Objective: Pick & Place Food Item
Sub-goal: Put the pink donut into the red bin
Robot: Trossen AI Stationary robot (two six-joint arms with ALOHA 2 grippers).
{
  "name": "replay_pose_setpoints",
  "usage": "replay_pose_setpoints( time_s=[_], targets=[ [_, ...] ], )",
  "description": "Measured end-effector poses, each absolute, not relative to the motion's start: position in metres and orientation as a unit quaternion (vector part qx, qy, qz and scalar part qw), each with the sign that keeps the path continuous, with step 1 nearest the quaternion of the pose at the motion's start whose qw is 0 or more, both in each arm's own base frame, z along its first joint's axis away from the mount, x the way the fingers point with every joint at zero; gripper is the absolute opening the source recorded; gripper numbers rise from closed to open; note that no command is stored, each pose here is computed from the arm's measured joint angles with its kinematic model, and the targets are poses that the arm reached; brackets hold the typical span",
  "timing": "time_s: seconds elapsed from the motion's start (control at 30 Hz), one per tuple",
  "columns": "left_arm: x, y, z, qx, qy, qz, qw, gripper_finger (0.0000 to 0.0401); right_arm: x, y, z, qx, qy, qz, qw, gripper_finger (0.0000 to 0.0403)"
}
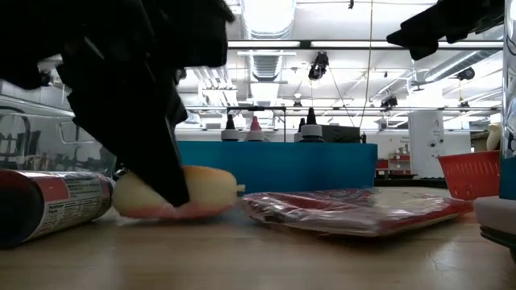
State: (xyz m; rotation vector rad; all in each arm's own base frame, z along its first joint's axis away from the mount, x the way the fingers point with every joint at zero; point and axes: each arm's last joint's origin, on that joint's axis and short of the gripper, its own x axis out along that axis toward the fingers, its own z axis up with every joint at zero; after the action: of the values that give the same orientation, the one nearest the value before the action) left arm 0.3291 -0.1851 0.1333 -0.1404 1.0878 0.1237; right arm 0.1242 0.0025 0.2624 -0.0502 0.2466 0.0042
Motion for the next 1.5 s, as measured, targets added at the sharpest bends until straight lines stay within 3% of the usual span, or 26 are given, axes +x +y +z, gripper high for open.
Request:
replay_pose_setpoints(
  time_s=[0.6,0.97,1.5],
  targets=[
    [0.334,-0.192,0.159,0.007,0.499,0.096,0.861,0.0001,0.124,0.003,0.262,-0.029,0.123,0.003,0.992,0.0189],
    [0.331,-0.186,0.188,0.056,0.438,0.12,0.889,0.0001,0.125,0.003,0.263,-0.045,0.119,0.007,0.992,0.0189],
    [0.343,-0.171,0.243,0.133,0.269,0.018,0.954,0.0,0.152,0.007,0.256,-0.106,0.073,0.065,0.99,0.0189]
  ],
)
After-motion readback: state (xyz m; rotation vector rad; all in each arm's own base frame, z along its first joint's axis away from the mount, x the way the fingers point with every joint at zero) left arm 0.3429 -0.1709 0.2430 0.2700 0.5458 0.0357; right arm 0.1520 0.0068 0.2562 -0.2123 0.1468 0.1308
